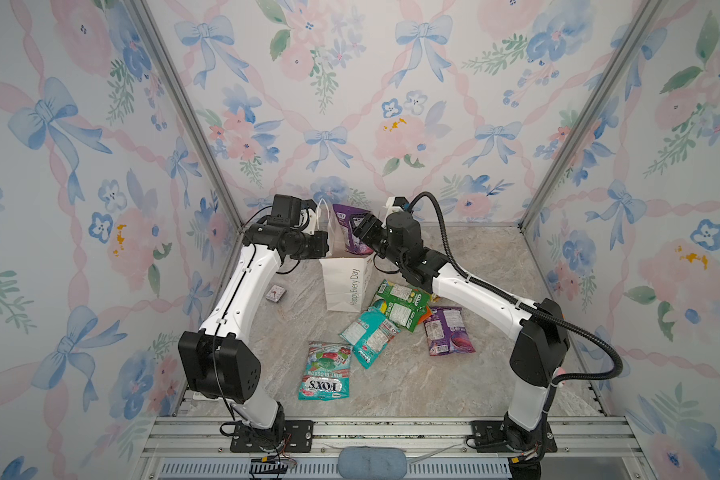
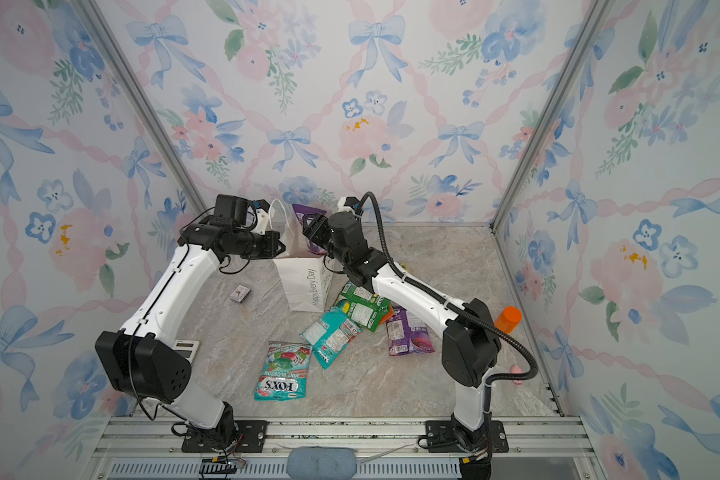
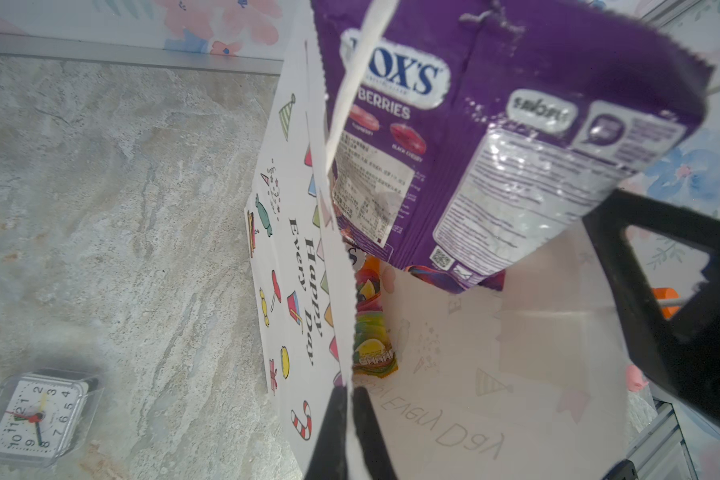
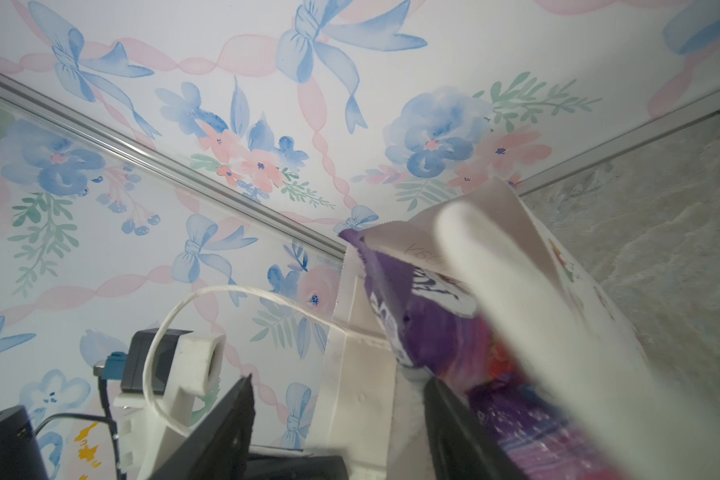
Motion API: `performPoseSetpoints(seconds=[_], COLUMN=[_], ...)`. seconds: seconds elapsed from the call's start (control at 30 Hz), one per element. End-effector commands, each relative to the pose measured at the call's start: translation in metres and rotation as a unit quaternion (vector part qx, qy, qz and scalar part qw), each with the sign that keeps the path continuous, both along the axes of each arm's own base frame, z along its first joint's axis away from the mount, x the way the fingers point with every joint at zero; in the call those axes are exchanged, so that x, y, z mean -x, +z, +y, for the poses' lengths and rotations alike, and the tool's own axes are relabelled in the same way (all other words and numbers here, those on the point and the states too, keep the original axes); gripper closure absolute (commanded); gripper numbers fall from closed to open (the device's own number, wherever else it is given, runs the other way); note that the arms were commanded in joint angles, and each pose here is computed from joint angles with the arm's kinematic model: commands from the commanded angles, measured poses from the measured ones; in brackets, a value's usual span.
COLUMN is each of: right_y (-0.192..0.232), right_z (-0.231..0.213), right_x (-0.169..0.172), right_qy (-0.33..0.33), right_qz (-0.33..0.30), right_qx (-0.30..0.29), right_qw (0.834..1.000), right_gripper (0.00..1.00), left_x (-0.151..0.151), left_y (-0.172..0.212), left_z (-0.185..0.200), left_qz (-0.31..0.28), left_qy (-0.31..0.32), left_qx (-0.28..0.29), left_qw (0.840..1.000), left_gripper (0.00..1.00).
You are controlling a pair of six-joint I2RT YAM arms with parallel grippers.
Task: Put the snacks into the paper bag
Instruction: 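Lower the purple bag into the paper bag with the right gripper, then open the right gripper to drop the purple bag inside, then move the right gripper away from the paper bag toward the table snacks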
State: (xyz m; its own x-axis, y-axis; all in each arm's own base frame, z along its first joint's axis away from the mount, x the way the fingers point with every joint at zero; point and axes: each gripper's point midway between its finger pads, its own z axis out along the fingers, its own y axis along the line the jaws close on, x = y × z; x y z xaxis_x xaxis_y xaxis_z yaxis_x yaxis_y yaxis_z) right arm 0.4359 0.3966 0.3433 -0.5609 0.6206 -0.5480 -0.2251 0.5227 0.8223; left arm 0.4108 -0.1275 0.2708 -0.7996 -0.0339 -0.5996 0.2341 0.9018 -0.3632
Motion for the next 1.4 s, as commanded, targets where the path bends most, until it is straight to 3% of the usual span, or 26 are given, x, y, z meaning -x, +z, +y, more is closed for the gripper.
performPoseSetpoints(seconds=[0.0,0.2,0.4,0.83,1.17,1.27,1.37], right_y=[0.043,0.054,0.07,0.093,0.134,0.139,0.13], right_z=[-0.009,-0.01,0.007,0.014,0.029,0.025,0.019], right_x=[0.012,0.015,0.027,0.05,0.079,0.085,0.087], right_qy=[0.001,0.016,0.092,0.231,0.368,0.379,0.367], right_qz=[-0.047,-0.068,-0.092,-0.11,-0.153,-0.153,-0.144], right_qx=[-0.022,-0.007,0.016,-0.036,-0.128,-0.127,-0.094], right_qw=[0.999,0.998,0.991,0.966,0.908,0.904,0.914], right_gripper=[0.3,0.27,0.19,0.0,0.03,0.08,0.11], left_x=[0.001,0.001,0.001,0.0,0.0,0.0,0.0], left_y=[0.019,0.019,0.018,0.016,0.015,0.014,0.015], left_z=[-0.001,-0.001,-0.001,-0.001,-0.001,0.0,0.0], left_qz=[-0.029,-0.029,-0.028,-0.026,-0.026,-0.025,-0.026], left_qy=[-0.004,-0.004,-0.004,-0.004,-0.004,-0.004,-0.003], left_qx=[0.018,0.017,0.017,0.015,0.015,0.013,0.013], left_qw=[0.999,0.999,0.999,1.0,1.0,1.0,1.0], left_gripper=[1.0,1.0,1.0,1.0,1.0,1.0,1.0])
